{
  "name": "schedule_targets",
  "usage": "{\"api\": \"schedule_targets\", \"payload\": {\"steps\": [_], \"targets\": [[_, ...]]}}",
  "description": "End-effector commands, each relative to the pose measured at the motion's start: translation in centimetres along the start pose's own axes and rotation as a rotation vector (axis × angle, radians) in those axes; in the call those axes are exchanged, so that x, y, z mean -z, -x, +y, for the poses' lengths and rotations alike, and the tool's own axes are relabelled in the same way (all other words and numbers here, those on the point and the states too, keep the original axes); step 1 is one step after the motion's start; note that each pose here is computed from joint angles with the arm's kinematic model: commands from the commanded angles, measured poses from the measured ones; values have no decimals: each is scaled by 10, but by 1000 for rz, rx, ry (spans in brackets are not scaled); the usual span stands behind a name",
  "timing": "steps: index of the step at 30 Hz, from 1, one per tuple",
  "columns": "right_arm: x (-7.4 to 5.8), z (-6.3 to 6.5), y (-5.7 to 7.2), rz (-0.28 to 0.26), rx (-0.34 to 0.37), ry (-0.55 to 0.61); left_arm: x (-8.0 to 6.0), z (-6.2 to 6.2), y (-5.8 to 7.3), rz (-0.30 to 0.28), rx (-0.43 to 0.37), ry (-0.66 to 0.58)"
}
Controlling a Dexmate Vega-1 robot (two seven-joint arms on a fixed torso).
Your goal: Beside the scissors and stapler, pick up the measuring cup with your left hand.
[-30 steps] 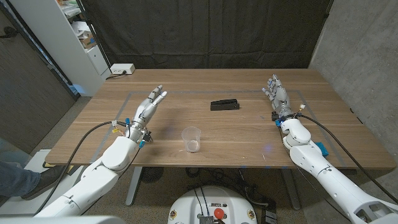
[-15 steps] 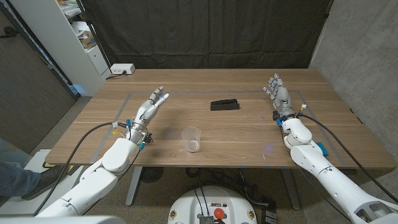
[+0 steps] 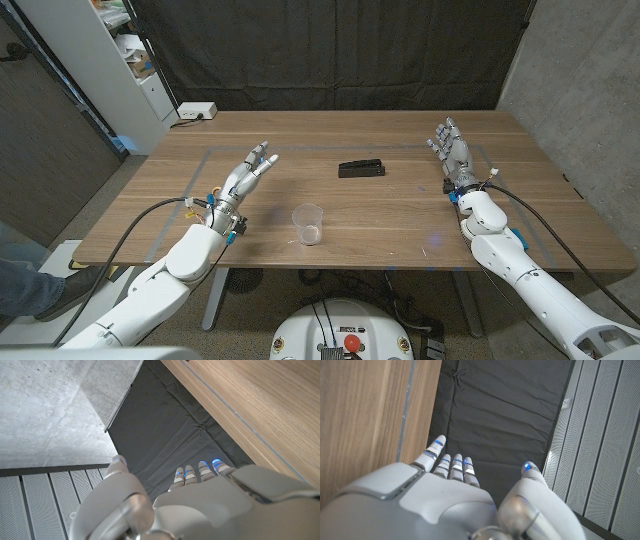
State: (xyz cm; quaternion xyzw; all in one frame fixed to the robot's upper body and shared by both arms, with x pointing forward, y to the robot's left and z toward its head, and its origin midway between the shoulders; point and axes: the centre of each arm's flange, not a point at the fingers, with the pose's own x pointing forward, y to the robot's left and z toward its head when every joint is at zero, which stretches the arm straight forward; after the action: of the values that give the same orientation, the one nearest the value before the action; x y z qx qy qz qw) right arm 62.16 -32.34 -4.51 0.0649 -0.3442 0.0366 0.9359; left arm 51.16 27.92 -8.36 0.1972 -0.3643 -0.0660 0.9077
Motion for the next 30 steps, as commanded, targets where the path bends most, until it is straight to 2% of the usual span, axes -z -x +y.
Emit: {"api": "schedule_targets", "payload": {"steps": [1, 17, 30], "targets": [[-1, -3, 4, -4, -2, -8, 0, -13, 14, 24, 23, -5], [-4, -10, 9, -13, -2, -7, -4, -23, 30, 50, 26, -41], [-4, -15, 11, -26, 5, -21, -11, -29, 35, 56, 36, -64]]}}
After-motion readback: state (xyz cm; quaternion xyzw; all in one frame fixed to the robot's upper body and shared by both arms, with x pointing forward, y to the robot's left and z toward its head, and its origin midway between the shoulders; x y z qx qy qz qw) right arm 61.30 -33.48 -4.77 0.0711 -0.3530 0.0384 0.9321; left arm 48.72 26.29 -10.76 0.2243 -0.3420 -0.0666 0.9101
